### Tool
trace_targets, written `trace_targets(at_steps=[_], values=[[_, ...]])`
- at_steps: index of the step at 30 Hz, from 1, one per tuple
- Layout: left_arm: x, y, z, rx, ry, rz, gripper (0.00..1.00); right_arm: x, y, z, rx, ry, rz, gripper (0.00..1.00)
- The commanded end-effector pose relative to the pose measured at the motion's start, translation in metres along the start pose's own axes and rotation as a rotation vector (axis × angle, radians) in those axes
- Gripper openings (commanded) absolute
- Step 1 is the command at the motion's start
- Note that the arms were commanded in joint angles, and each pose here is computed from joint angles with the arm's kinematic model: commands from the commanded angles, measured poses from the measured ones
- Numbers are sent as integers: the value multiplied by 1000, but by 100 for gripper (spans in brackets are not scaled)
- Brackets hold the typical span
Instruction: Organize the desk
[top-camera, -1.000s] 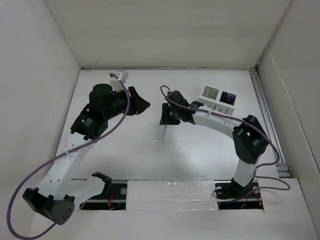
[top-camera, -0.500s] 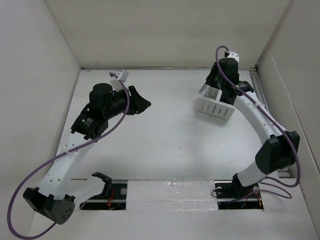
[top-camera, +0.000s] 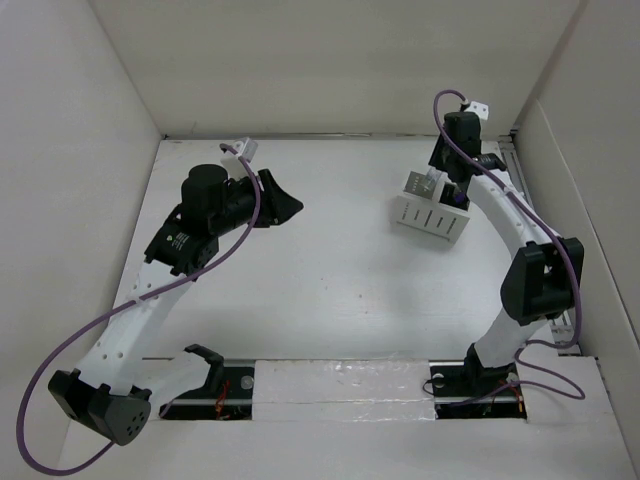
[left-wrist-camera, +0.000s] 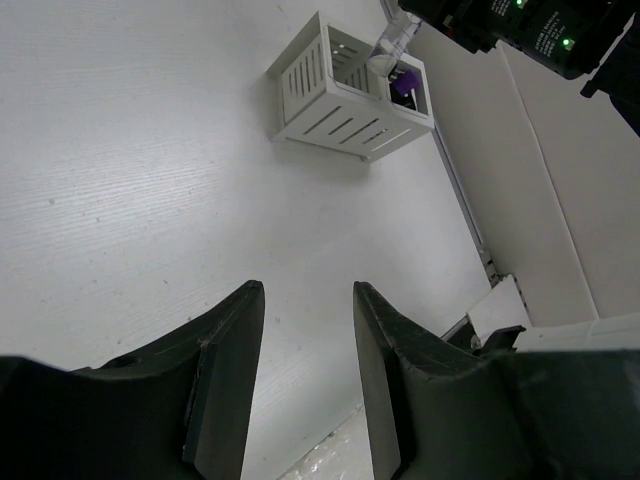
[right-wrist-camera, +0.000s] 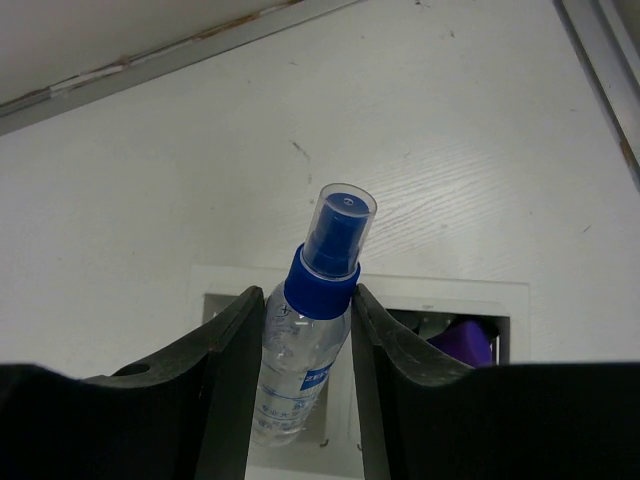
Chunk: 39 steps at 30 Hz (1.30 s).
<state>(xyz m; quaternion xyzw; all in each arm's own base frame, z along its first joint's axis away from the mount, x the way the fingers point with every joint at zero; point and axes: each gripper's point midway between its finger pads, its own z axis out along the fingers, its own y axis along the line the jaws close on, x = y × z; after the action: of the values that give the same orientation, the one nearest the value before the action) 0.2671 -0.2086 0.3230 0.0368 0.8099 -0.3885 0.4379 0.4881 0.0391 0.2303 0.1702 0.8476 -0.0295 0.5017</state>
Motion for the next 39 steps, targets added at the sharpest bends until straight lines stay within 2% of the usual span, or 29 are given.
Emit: trace_targets(at_steps=[1, 7, 16, 20, 25, 33, 39], values=[[-28, -18, -10, 36, -91, 13, 37, -36, 10, 0, 4, -111, 0, 19], [-28, -17, -12, 31, -98, 6, 37, -14, 15, 2, 15, -89, -44, 22], [-26, -18, -14, 37, -92, -5, 37, 13, 22, -4, 29, -46, -97, 41], [-25, -18, -15, 37, -92, -2, 37, 19, 19, -5, 34, -28, -99, 43], [-23, -19, -17, 42, -92, 2, 37, 27, 23, -14, 23, -16, -114, 51], [-24, -21, -19, 49, -92, 14, 38, 41, 29, -17, 3, 19, -126, 49], [-24, -21, -19, 46, -89, 24, 38, 30, 35, -31, -34, -9, -95, 50]])
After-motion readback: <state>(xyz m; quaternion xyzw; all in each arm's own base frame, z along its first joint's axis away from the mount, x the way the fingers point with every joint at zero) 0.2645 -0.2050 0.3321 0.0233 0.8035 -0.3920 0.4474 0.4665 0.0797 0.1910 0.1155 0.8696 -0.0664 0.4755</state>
